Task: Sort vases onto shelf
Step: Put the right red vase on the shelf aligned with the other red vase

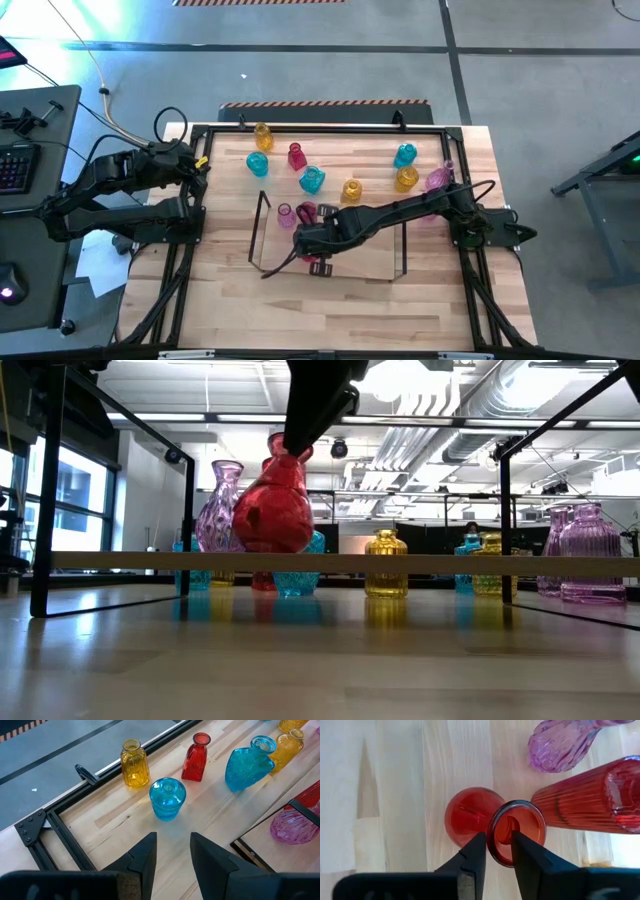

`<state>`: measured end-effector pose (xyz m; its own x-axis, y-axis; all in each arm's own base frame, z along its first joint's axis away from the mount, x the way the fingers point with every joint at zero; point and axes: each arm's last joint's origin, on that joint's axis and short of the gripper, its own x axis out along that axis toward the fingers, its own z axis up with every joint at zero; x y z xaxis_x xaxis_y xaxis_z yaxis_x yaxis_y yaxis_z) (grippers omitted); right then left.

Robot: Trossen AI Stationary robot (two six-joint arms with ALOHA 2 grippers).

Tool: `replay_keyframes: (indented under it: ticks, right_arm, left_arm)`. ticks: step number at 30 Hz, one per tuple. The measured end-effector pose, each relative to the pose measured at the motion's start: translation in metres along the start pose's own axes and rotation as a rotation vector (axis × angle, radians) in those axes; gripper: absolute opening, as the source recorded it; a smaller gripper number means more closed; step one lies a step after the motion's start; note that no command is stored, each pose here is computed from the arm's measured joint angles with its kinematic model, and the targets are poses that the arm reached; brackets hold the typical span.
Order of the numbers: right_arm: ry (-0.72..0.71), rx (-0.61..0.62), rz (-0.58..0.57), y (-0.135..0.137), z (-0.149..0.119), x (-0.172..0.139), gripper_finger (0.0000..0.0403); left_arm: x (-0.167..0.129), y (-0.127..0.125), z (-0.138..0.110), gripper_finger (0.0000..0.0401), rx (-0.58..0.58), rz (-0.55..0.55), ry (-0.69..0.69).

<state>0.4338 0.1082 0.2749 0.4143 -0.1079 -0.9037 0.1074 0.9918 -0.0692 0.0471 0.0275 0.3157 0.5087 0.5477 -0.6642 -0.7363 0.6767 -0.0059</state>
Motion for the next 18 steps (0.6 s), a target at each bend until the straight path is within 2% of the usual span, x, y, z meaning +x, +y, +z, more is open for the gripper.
replay_keyframes:
  ticks: [10, 18]
  right_arm:
    - [-0.102, -0.011, 0.009, 0.004, 0.013, -0.025, 0.0074]
    - [-0.118, 0.004, 0.025, 0.009, 0.014, -0.030, 0.0067]
  left_arm:
    - [0.000, 0.000, 0.000, 0.0111, 0.001, 0.000, 0.000]
    - [0.000, 0.000, 0.000, 0.0111, 0.011, 0.000, 0.001]
